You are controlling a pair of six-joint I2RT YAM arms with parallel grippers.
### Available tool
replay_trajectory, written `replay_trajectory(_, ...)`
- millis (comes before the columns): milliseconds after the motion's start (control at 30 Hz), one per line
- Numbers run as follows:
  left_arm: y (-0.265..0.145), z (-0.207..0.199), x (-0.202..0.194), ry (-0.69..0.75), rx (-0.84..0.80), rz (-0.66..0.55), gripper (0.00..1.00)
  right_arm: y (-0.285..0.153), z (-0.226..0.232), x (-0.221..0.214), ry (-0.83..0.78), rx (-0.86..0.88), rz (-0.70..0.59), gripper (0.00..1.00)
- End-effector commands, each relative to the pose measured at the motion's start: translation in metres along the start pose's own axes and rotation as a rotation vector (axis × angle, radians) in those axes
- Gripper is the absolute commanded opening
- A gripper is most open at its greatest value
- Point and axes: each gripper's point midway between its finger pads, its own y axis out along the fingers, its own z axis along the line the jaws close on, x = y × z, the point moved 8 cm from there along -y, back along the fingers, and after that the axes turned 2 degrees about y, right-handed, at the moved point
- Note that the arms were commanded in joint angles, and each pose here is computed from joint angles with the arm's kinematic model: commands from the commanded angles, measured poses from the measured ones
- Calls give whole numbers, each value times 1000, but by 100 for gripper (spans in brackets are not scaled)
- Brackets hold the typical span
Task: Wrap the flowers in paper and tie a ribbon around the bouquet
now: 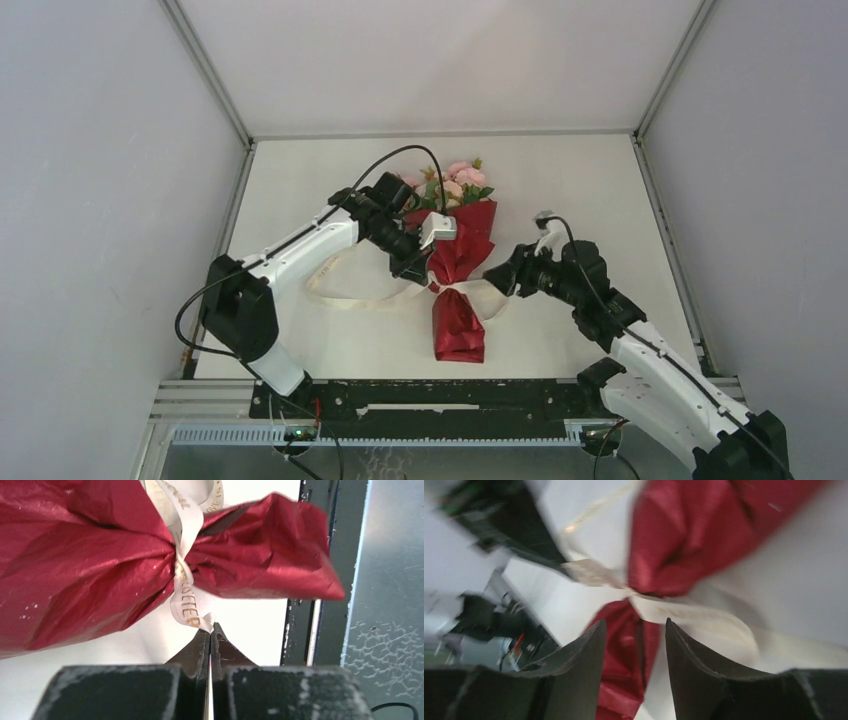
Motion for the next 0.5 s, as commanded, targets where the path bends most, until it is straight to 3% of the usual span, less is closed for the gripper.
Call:
replay_trajectory(0,-2,-4,18,-23,-61,-84,0,11,48,7,-225,385,-47,54)
replay_trajectory(133,6,-3,25,-91,-125,-141,0,25,66,-11,-258,465,-13,49)
replay_trajectory(267,16,1,31,-153,-163,-193,0,32,80,-39,-272,495,-77,49)
replay_trajectory(467,19,-1,32,-183,-197,-225,0,49,76,-53,-194,399,-163,51)
